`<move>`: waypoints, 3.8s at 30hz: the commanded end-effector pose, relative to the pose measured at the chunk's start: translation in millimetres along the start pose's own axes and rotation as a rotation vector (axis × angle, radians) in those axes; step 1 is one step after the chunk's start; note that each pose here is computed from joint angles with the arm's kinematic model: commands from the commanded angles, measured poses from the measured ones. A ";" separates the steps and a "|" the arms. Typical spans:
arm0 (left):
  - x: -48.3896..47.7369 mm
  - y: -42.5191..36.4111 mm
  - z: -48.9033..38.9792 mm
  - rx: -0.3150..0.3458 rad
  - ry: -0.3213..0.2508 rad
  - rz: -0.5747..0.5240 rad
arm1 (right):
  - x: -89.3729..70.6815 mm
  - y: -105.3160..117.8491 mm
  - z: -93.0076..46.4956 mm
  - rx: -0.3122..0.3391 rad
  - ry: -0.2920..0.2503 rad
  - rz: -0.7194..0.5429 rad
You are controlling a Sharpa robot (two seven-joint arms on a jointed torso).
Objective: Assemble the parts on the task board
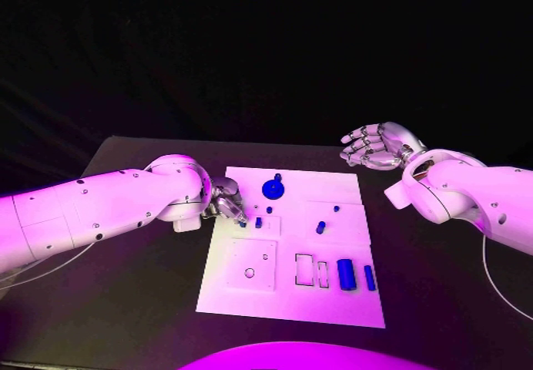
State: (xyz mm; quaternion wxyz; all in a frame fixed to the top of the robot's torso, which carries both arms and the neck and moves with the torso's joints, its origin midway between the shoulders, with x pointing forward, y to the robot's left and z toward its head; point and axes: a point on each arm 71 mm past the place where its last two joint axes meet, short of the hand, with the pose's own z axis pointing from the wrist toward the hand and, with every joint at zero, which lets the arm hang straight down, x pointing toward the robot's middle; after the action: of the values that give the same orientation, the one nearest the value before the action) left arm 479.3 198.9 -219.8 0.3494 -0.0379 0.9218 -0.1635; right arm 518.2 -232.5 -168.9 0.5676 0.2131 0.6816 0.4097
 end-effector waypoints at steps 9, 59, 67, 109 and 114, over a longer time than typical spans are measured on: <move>5.8 -1.4 2.5 0.007 0.031 -0.006 | 1.9 1.0 -0.2 -0.011 0.018 0.003; -32.4 -4.3 -10.0 0.264 -0.260 -0.307 | -1.5 -1.4 -0.7 -0.005 0.005 0.002; -31.5 -24.2 -12.7 0.453 -0.355 -0.135 | -1.7 -1.4 -0.2 -0.006 0.004 0.002; -6.4 -57.1 26.1 0.475 -0.340 0.464 | -0.5 -0.4 0.0 -0.007 0.004 0.003; -5.7 -57.3 26.9 0.476 -0.330 0.466 | -0.3 -0.3 0.0 -0.007 0.005 0.003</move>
State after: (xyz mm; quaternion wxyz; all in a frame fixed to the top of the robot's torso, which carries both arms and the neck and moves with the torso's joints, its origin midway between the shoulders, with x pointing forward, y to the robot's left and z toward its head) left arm 500.1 140.6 -214.7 0.5290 0.2195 0.7699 -0.2815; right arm 518.9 -234.5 -169.3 0.5668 0.2164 0.6820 0.4085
